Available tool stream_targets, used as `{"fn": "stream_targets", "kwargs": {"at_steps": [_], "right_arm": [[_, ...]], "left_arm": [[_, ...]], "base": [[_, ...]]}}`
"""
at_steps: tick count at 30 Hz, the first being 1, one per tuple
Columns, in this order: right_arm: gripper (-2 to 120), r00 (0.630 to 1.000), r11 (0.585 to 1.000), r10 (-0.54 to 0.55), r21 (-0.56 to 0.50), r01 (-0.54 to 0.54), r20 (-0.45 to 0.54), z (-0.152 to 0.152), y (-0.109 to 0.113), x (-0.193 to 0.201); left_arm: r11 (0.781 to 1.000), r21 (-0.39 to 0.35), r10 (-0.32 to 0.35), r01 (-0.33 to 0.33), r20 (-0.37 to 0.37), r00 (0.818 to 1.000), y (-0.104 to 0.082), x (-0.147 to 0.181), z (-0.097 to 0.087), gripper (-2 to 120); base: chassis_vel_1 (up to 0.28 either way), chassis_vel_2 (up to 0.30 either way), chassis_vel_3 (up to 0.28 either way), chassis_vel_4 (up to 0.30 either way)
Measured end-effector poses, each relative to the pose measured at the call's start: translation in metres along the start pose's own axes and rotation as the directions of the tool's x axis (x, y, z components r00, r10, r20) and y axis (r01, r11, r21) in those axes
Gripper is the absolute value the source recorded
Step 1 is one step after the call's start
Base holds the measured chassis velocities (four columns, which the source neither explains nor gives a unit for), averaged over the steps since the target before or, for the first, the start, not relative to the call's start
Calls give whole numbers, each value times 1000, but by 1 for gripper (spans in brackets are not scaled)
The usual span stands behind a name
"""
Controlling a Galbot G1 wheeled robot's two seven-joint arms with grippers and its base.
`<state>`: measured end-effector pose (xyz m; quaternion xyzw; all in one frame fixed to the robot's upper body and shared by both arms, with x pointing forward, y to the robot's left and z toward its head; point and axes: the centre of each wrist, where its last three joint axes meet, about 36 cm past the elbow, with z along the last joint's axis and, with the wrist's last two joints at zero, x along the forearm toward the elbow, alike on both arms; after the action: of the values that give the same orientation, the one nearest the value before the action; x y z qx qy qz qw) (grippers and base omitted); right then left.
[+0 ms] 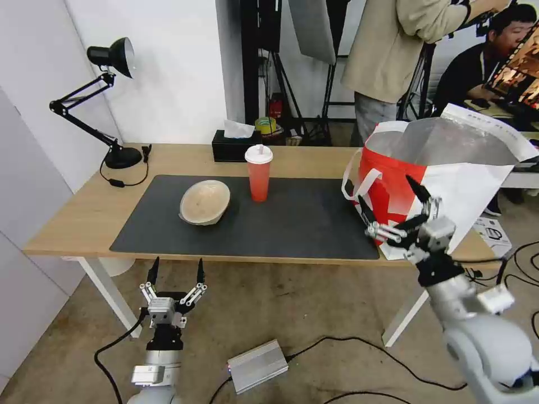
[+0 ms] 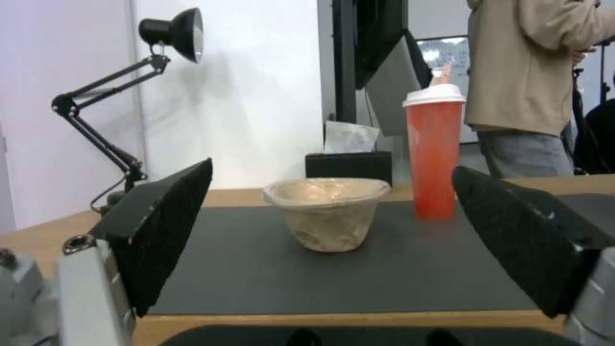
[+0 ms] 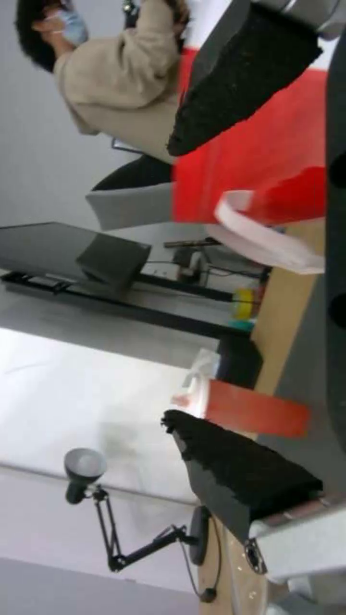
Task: Pick up the trash from the table and place it into the takeout bag.
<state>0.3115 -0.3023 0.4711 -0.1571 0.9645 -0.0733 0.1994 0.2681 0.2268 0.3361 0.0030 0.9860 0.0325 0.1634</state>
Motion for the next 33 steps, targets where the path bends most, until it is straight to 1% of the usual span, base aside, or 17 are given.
{"fn": "stream_targets", "kwargs": {"at_steps": [6, 18, 28, 33], "right_arm": [[100, 1000, 1000, 22, -18, -23, -13, 7, 10, 15], [100, 999, 999, 38, -18, -38, -25, 33, 27, 40], [100, 999, 999, 36, -32, -36, -26, 38, 41, 49], [100, 999, 999, 37, -36, -38, -27, 37, 44, 51]], "left_arm": [[1000, -1, 6, -6, 4, 1000, -1, 0, -1, 100], [1000, -4, 18, -18, 8, 1000, -1, -1, -3, 100], [1000, -6, 10, -10, 8, 1000, 0, -2, -2, 100], [1000, -9, 6, -6, 6, 1000, 2, -2, 0, 100]], "base": [[0, 0, 0, 0], [0, 0, 0, 0], [0, 0, 0, 0], [0, 0, 0, 0]]}}
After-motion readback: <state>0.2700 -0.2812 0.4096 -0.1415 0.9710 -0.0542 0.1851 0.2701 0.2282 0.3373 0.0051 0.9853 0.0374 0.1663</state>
